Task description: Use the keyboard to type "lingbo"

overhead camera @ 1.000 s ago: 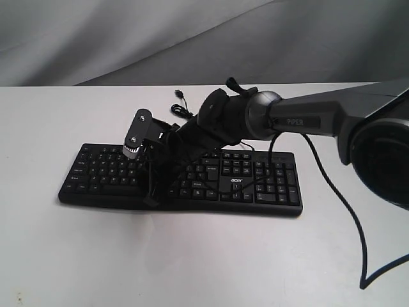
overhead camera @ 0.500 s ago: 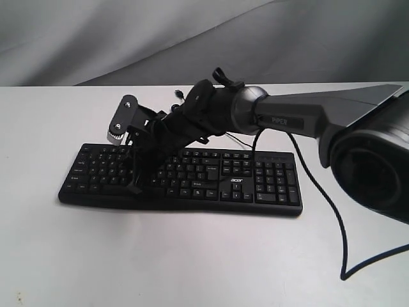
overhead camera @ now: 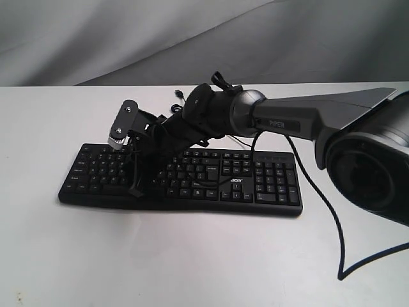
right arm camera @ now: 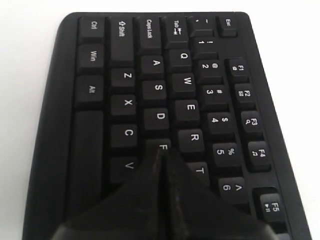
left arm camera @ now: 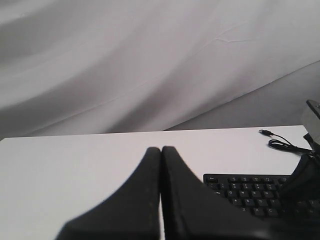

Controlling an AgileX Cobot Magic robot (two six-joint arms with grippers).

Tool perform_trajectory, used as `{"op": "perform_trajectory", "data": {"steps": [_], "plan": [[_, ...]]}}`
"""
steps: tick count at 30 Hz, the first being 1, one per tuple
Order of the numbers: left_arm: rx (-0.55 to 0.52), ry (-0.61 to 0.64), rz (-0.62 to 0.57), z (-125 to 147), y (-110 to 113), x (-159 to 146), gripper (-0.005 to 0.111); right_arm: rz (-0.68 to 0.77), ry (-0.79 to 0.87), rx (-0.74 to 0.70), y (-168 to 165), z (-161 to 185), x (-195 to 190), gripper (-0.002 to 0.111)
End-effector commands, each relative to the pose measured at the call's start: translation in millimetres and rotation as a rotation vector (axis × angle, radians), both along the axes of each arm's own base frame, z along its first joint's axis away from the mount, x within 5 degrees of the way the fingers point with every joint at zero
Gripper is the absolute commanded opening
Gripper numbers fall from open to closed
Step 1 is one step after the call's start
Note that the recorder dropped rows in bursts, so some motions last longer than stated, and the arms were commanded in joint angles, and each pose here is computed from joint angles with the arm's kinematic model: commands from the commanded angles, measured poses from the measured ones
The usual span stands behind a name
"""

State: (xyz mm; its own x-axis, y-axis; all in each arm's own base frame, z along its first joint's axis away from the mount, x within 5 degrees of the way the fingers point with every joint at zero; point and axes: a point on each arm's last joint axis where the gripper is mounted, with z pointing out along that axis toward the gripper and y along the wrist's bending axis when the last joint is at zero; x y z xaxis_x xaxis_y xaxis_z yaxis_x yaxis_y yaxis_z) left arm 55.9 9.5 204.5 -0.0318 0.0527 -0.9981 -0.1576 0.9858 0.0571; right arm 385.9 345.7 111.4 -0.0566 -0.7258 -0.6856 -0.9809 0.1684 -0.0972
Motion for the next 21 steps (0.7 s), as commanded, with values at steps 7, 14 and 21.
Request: {"op": "perform_trajectory", "data": {"steps": [7, 14, 21], "plan": [[0.0, -0.01, -0.008, -0.5, -0.5, -0.1, 0.001, 0.002, 0.0, -0.013, 0.8, -7.2, 1.0, 0.0], [0.0, -0.01, -0.008, -0.5, -0.5, -0.1, 0.001, 0.028, 0.019, 0.016, 6.1, 10.3, 2.1, 0.0], [0.0, -0.01, -0.008, -0.5, -0.5, -0.1, 0.001, 0.065, 0.078, -0.073, 0.2, 7.9, -4.3, 0.0]]}}
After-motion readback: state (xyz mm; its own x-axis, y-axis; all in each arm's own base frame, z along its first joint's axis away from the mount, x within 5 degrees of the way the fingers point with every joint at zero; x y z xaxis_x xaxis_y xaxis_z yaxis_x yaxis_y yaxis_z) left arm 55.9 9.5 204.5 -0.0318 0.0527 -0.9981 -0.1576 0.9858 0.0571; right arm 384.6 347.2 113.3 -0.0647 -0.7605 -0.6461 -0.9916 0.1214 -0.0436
